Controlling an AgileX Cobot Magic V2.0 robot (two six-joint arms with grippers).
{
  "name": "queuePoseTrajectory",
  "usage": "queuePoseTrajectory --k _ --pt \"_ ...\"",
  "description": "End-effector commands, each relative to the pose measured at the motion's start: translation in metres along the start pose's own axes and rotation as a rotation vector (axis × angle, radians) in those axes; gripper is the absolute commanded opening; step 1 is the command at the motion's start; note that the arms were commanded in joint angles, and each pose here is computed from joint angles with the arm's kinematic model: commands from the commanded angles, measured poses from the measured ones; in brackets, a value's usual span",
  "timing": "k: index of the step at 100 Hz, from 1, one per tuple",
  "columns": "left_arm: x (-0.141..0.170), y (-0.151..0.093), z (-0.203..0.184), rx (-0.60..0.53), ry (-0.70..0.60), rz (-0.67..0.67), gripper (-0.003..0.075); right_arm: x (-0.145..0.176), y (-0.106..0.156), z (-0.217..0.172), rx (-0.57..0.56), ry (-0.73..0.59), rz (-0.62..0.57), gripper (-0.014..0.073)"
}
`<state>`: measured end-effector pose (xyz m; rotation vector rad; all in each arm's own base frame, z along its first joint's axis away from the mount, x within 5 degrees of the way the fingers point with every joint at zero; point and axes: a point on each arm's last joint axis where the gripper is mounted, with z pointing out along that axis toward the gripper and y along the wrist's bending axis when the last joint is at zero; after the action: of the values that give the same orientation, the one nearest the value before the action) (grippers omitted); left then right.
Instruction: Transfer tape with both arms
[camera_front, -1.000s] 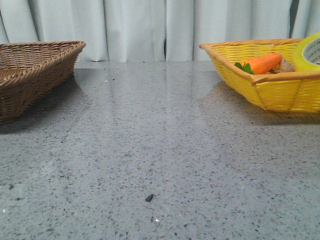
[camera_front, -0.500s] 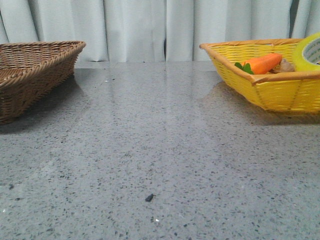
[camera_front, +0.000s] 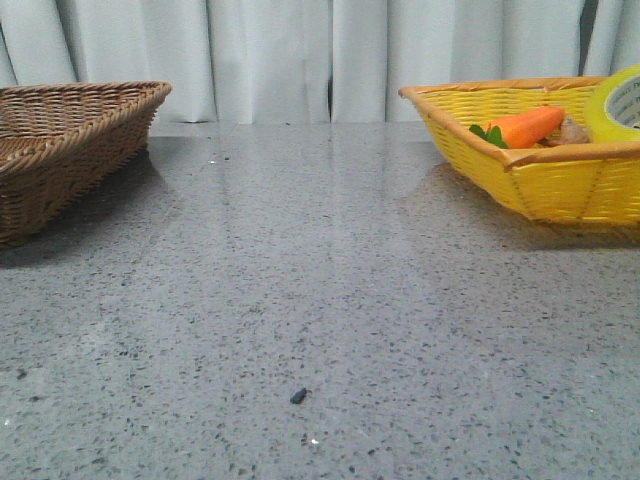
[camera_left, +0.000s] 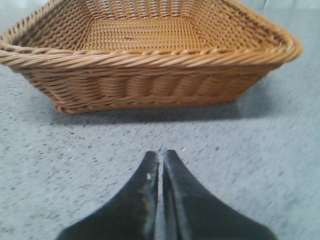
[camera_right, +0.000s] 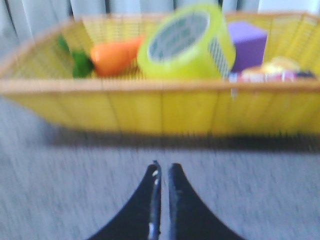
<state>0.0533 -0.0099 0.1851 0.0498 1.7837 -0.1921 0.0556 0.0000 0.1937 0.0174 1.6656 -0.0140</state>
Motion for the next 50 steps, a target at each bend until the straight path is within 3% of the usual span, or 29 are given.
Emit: queuePoseTrajectory --k 1,11,19,34,44,50 --pt "-0.014 -0.002 -0.003 0.038 -0.190 -0.157 -0.0021 -0.014 -0.004 -0.002 0.034 -0.216 0.118 -0.0046" --pt "-0.026 0.001 -0.006 0.061 -0.327 -0.376 -0.0021 -0.018 -0.008 -0.004 0.031 -0.279 0.446 -0.0046" --pt "-0.032 0.005 -0.008 0.067 -0.406 -0.586 -0.0021 -0.018 -0.011 -0.004 0.031 -0.294 0.642 -0.0046" --pt "-0.034 0.010 -0.010 0.067 -0.448 -0.773 -0.0021 -0.018 -0.014 -0.004 0.023 -0.301 0.970 -0.0046" --pt "-0.042 0.006 -0.013 0.091 -0.439 -0.728 -0.0020 -0.026 -0.014 -0.007 0.011 -0.327 1.001 -0.0046" --pt "-0.053 0.000 -0.016 0.105 -0.407 -0.587 -0.0019 -0.040 -0.010 -0.010 -0.032 -0.328 0.937 -0.0044"
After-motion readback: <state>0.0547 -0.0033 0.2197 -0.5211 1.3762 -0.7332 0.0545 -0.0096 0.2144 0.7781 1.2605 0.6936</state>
